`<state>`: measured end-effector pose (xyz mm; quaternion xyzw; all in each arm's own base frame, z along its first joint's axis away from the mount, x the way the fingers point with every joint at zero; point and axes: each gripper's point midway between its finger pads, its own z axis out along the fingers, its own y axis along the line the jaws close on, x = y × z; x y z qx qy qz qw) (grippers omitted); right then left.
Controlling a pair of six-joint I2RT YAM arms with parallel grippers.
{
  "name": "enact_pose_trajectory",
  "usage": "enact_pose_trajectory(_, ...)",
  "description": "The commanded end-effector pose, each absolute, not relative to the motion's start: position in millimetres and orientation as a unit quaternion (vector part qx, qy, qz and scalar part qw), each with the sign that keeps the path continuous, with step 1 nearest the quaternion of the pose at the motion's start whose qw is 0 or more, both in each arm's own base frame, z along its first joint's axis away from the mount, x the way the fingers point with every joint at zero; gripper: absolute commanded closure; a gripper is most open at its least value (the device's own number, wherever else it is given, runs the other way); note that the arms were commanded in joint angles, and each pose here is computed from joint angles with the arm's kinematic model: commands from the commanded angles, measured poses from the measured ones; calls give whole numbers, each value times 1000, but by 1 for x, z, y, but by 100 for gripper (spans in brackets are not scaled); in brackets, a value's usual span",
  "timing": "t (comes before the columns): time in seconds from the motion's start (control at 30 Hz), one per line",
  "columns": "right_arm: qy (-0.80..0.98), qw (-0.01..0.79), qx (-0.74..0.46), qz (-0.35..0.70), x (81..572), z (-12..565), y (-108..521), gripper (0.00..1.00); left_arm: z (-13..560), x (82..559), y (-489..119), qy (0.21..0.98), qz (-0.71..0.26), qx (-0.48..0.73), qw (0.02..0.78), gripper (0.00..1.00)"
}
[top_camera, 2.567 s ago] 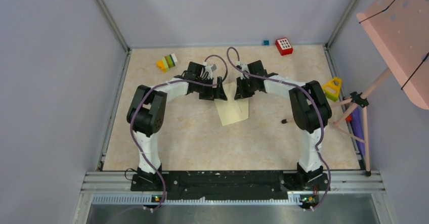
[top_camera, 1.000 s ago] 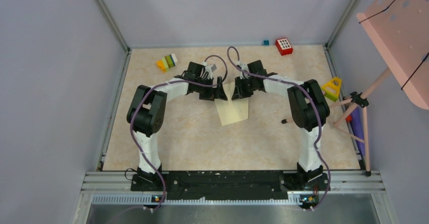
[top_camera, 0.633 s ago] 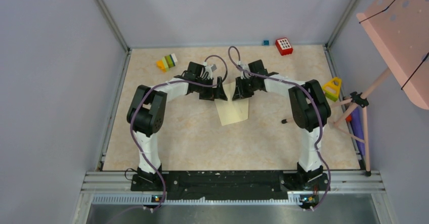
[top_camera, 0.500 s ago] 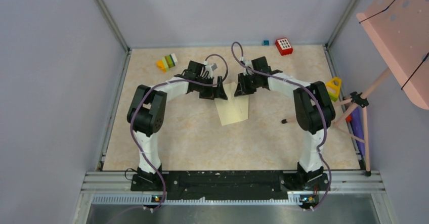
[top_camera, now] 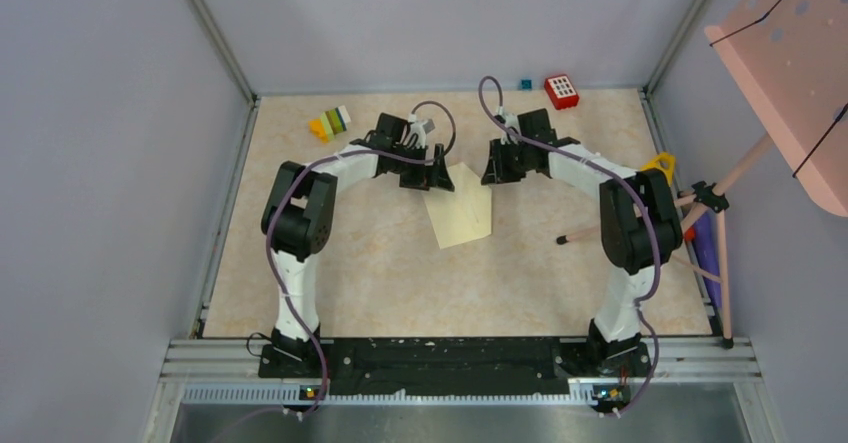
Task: Place the letter into the envelope and seal it
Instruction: Place the letter in the envelope.
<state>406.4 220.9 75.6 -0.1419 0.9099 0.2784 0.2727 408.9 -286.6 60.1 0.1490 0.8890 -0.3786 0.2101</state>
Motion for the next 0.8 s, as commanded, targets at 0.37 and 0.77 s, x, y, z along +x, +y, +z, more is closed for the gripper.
enact_pose_trajectory(0.37,903,296,-138,278,420,81,208,74,118,409,-265,866,-394,167,260,2)
enact_pose_trajectory(0.77,895,348,-166,223,427,114,191,68,64,387,-249,899,-346,169,210,1)
